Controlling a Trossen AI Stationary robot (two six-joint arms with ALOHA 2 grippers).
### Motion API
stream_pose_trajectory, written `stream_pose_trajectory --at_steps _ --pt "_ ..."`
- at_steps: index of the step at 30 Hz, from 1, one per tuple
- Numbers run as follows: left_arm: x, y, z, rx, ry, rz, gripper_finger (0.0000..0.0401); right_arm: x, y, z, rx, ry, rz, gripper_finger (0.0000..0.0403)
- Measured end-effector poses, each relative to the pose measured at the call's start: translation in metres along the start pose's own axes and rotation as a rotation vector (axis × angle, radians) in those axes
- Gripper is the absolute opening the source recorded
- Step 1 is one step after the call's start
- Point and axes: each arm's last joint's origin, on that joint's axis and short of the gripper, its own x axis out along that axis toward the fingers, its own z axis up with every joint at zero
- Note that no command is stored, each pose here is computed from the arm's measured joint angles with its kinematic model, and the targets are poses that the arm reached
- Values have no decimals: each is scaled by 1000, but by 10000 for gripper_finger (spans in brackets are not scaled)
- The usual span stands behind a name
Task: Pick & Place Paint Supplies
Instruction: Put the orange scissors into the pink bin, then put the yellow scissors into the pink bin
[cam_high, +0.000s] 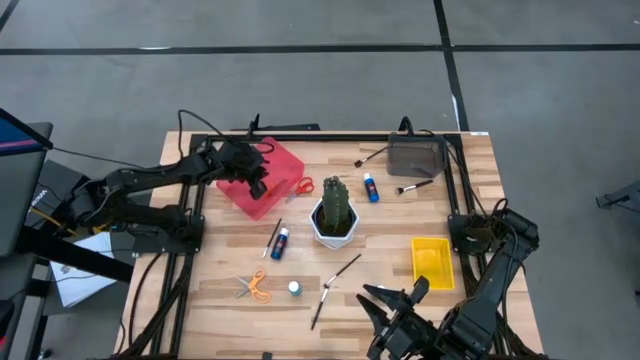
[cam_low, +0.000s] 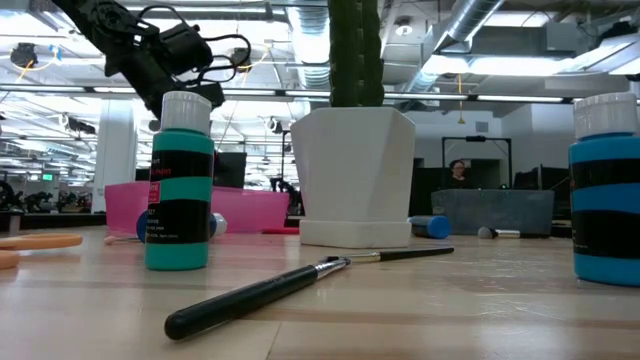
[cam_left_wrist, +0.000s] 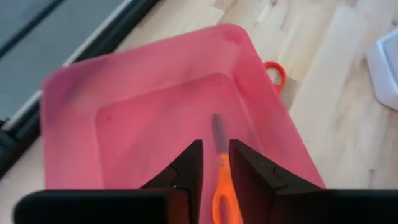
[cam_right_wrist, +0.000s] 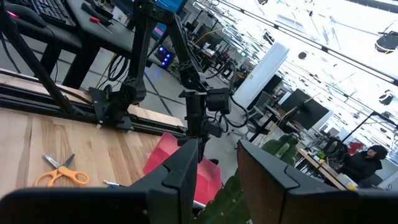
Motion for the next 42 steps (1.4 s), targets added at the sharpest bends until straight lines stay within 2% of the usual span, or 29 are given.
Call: stream_pose_trajectory --at_steps 9,14,17,20,24,26,30,35,37,39,42 --pt "-3 0 3 45 -38 13 120 0 0 0 2 0 0 108" --pt "-18 -8 7 69 -103 -30 125 0 0 0 1 0 1 108" --pt "-33 -18 11 97 -179 -126 121 -3 0 0 -1 -4 7 108" --pt "-49 -35 14 157 -268 -273 115 -8 -1 0 -13 -11 18 108" --pt "-68 -66 13 317 -350 -528 106 -12 -2 -3 -48 -17 26 108" --pt "-75 -82 9 398 -365 -621 104 -12 -2 -4 -73 -18 26 108" --pt "-86 -112 0 552 -387 -745 101 -14 -3 -7 -114 -21 29 108" --pt "-102 -141 -9 646 -441 -855 101 -18 -7 -10 -169 -27 38 108" --pt "-108 -149 -14 658 -443 -907 102 -21 -14 -8 -167 -32 45 108" --pt "-114 -157 -20 611 -390 -958 101 -21 -23 -5 -153 -33 43 108" --pt "-119 -164 -35 499 -226 -928 98 -26 -28 -6 -137 -41 55 108"
